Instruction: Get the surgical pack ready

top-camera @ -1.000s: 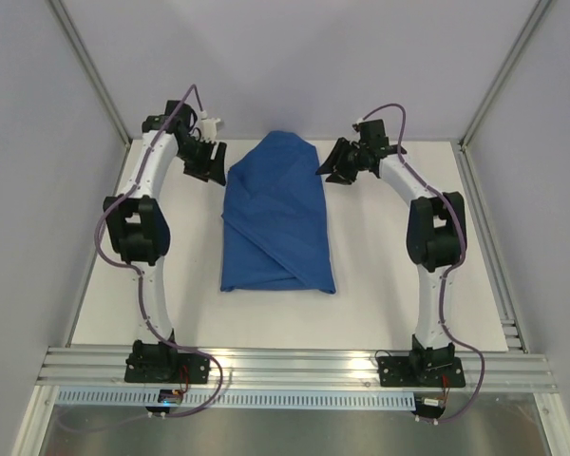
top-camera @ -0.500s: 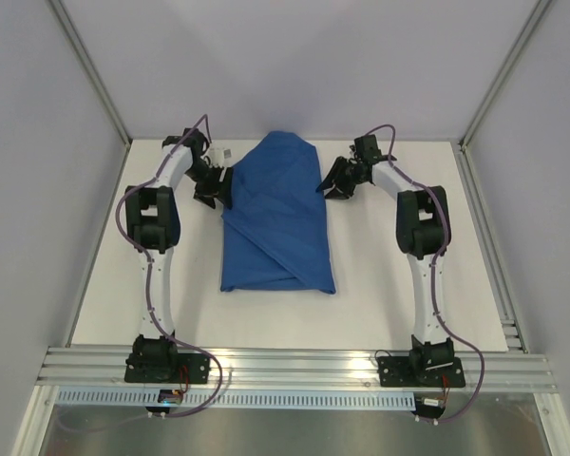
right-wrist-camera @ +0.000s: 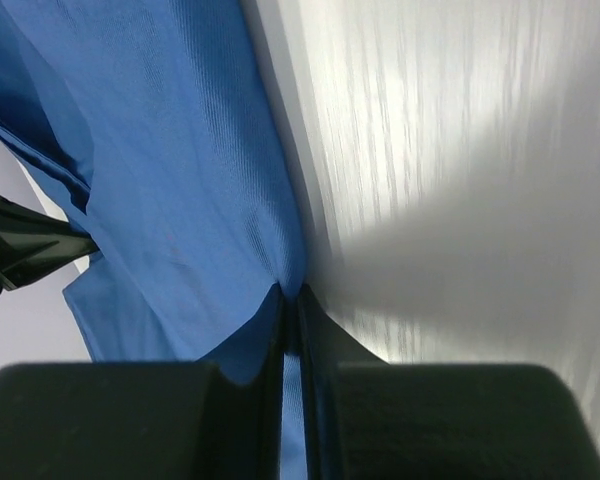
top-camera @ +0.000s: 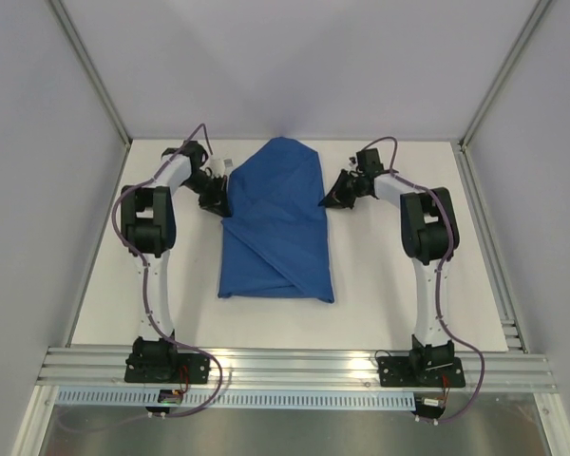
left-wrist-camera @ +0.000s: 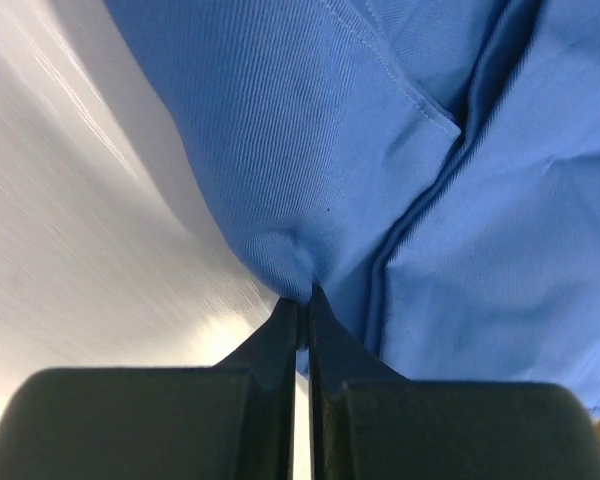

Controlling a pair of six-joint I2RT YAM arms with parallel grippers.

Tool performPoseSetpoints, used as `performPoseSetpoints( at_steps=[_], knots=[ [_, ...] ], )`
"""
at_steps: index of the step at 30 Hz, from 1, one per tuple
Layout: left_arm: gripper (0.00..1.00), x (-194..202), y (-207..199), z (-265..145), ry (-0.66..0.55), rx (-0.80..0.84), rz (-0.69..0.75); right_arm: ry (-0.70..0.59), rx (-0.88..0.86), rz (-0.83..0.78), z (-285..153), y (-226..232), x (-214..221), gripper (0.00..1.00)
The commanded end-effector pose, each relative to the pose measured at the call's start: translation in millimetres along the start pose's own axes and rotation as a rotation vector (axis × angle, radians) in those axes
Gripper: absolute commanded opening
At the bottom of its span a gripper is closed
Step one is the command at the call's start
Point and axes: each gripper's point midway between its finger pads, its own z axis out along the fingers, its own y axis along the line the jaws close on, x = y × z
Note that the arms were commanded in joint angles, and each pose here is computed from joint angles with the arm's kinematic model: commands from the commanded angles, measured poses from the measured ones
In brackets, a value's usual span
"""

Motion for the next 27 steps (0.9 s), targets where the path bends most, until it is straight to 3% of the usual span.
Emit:
performPoseSetpoints(
  at_steps=[1, 7, 8, 10, 12, 13, 18, 27],
  knots=[
    [0.0, 25, -19, -15, 0.014, 0.027, 0.011, 0.066, 0.0, -0.034, -20, 9, 34, 0.0],
    [0.0, 76, -34, -24, 0.076, 0.053, 0.006, 0.16, -0.002, -0.056, -49, 1, 79, 0.03],
    [0.0, 81, -36, -25, 0.079, 0.065, 0.011, 0.173, 0.001, -0.054, -52, -3, 84, 0.14],
    [0.1, 82, -37, -27, 0.075, 0.06, 0.025, 0.187, -0.006, -0.054, -55, -5, 87, 0.31],
    [0.25, 68, -30, -31, 0.049, 0.015, 0.048, 0.177, 0.0, -0.053, -52, -7, 78, 0.42],
    [0.25, 61, -27, -31, 0.041, -0.002, 0.049, 0.161, 0.004, -0.054, -52, -7, 69, 0.44],
    [0.32, 8, -12, -31, -0.027, -0.064, 0.065, 0.101, 0.034, -0.1, -26, 2, 15, 0.45],
    [0.33, -8, 7, -6, 0.013, -0.059, 0.025, 0.052, 0.018, -0.034, 18, 5, -33, 0.42]
  ],
)
